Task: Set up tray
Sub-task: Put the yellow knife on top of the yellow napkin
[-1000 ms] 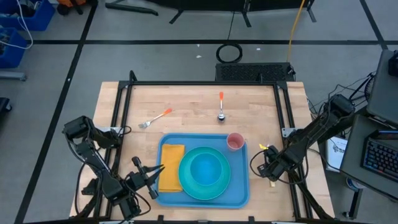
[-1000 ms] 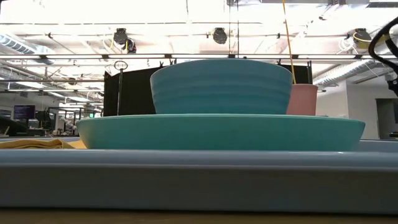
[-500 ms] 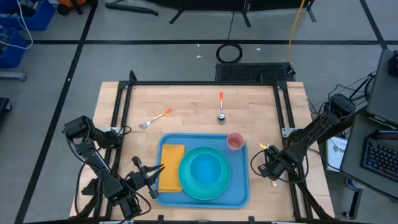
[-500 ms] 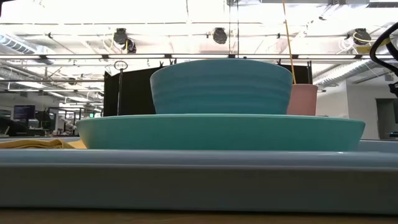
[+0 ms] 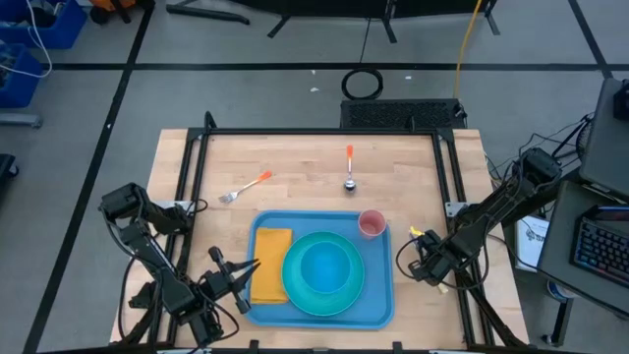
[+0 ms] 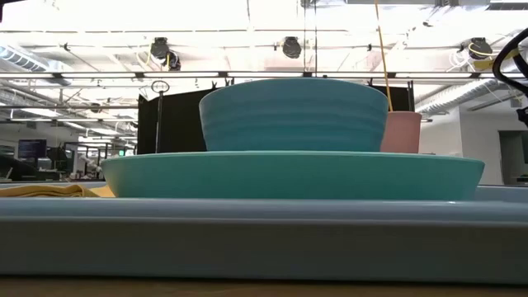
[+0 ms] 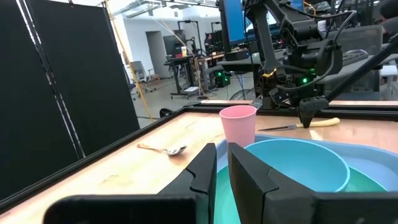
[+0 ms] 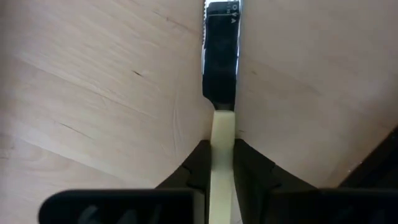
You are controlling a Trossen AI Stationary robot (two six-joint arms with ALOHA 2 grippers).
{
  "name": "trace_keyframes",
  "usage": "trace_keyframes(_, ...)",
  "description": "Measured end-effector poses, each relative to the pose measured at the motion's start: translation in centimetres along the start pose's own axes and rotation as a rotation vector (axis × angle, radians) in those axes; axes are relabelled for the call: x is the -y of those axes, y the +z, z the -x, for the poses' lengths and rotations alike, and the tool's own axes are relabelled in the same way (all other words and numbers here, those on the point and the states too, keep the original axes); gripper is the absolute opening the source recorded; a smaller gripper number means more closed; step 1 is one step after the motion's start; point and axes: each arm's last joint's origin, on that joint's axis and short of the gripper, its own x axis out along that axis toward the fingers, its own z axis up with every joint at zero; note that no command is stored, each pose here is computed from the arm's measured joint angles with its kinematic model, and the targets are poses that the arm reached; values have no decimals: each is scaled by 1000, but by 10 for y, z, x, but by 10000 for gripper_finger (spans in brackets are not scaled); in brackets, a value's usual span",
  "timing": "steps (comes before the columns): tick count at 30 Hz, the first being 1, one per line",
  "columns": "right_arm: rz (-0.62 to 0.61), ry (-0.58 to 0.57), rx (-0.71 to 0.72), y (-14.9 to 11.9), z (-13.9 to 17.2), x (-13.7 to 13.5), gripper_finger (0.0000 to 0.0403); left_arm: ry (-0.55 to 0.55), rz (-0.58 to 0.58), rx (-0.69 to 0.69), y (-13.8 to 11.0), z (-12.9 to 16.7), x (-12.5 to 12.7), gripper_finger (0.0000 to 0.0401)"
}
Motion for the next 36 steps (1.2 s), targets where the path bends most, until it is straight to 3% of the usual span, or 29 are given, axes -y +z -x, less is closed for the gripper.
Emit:
trace_keyframes(10, 12, 8, 16, 0, 1, 0, 32, 26, -14, -4, 0, -7, -1, 47)
trace_keyframes(22, 15, 100, 22, -3, 16, -9, 32, 25, -24, -4, 0, -7, -1, 47)
trace_keyframes(36, 41, 317, 98, -9, 56, -27, 32, 24, -19, -4, 0, -7, -1, 47)
